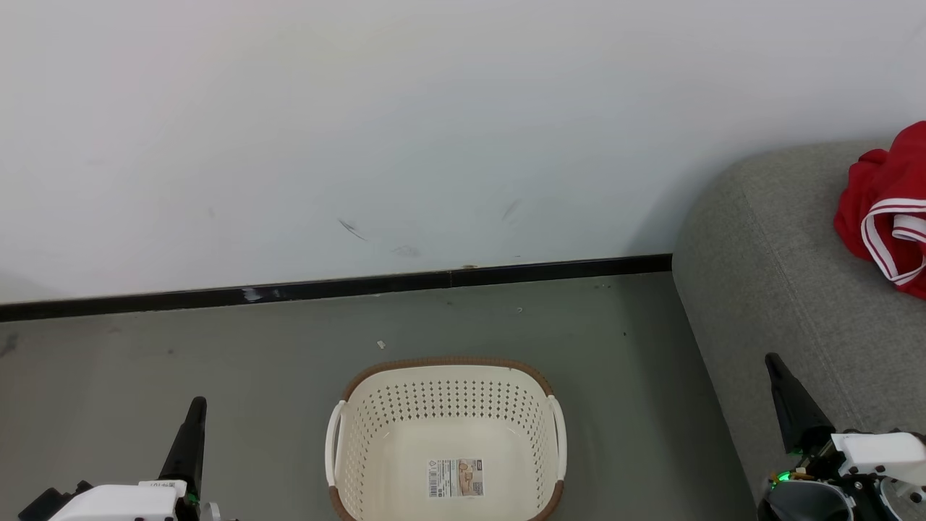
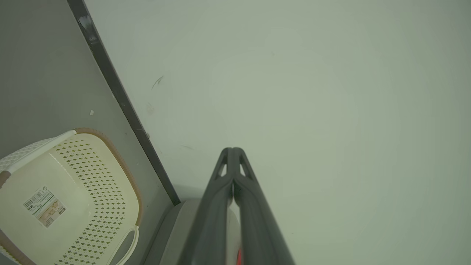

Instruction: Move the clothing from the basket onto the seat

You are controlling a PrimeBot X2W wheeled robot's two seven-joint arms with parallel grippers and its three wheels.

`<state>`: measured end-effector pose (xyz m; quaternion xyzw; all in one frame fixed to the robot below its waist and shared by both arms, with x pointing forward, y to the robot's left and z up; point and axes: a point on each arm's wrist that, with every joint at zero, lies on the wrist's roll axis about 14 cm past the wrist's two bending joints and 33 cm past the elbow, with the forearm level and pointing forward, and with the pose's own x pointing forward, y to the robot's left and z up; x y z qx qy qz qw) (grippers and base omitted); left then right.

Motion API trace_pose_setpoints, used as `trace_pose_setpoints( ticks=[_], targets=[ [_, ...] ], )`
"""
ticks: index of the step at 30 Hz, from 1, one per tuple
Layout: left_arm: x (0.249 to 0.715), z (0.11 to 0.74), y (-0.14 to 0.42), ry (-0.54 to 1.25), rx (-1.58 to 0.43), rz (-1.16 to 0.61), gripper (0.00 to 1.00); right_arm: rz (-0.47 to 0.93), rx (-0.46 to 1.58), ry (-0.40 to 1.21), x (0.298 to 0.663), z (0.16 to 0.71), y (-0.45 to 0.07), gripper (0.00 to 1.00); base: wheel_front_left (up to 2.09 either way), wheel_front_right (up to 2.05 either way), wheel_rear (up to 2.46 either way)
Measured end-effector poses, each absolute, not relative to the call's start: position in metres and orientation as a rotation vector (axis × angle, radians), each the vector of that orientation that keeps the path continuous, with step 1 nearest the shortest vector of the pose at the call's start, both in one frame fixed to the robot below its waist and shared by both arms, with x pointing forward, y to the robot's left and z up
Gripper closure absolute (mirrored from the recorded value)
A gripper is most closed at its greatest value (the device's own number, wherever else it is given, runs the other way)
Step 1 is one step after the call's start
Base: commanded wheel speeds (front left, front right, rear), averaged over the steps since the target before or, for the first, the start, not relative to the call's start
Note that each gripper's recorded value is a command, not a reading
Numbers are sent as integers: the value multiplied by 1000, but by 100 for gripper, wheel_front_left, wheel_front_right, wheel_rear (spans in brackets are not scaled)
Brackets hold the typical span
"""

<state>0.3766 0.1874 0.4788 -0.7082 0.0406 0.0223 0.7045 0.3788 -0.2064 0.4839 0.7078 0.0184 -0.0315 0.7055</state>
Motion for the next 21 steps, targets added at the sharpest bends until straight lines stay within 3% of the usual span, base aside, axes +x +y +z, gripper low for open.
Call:
trace_pose_setpoints(
  ticks=[21],
  targets=[
    [377, 479, 187, 90, -1575, 49, 100, -67, 1572, 36, 379, 485, -206, 100, 0, 0, 0]
  ],
)
